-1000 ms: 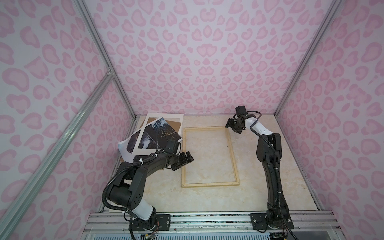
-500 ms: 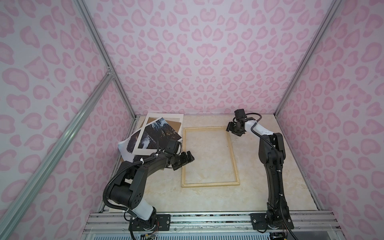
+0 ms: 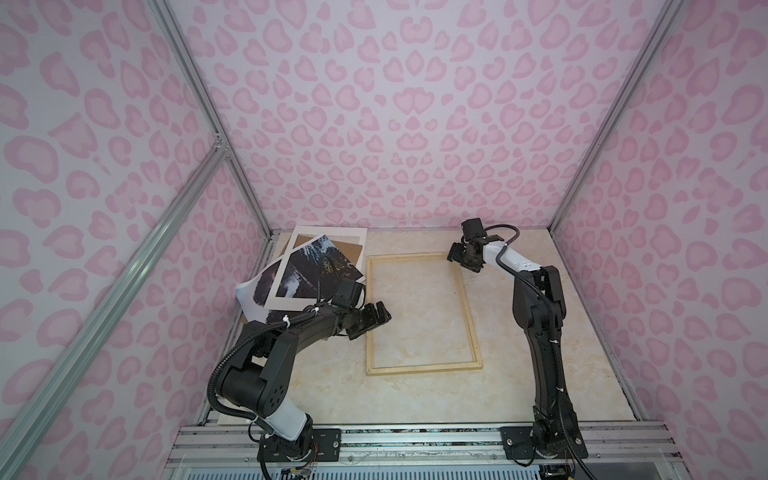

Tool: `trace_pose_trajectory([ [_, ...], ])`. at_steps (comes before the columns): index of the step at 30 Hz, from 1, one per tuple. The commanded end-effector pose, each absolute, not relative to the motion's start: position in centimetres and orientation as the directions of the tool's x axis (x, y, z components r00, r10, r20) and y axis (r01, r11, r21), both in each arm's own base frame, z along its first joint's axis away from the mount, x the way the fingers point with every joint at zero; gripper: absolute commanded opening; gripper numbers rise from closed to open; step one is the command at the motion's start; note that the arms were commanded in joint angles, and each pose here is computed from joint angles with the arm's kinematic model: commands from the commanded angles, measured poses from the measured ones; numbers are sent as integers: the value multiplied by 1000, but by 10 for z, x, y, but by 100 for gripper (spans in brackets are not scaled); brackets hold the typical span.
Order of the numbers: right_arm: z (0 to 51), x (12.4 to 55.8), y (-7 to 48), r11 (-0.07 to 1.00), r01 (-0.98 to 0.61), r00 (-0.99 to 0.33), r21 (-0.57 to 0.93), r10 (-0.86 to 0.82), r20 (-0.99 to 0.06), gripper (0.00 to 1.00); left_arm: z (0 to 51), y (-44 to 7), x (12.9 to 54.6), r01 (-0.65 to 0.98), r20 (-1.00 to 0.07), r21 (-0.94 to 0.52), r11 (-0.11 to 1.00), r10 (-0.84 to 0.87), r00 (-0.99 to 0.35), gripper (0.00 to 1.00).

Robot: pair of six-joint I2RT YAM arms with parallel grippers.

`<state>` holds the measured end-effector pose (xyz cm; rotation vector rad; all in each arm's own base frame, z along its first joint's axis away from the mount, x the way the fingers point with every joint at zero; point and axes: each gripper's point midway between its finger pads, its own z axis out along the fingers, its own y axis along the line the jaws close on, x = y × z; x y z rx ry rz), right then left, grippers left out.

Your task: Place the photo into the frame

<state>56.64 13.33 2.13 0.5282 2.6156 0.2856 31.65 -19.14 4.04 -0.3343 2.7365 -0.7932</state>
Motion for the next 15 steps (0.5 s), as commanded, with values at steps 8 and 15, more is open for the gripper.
trace_pose_trajectory([
  [8,-32,503,123,880,460,-864,118,474,-169,84,36,-186,304,-179,-156,-528,830,-302,-941,99],
  [15,6,502,132,890,420,-856,176,453,-250,69,47,-201,312,-163,-139,-591,790,-299,-944,99],
])
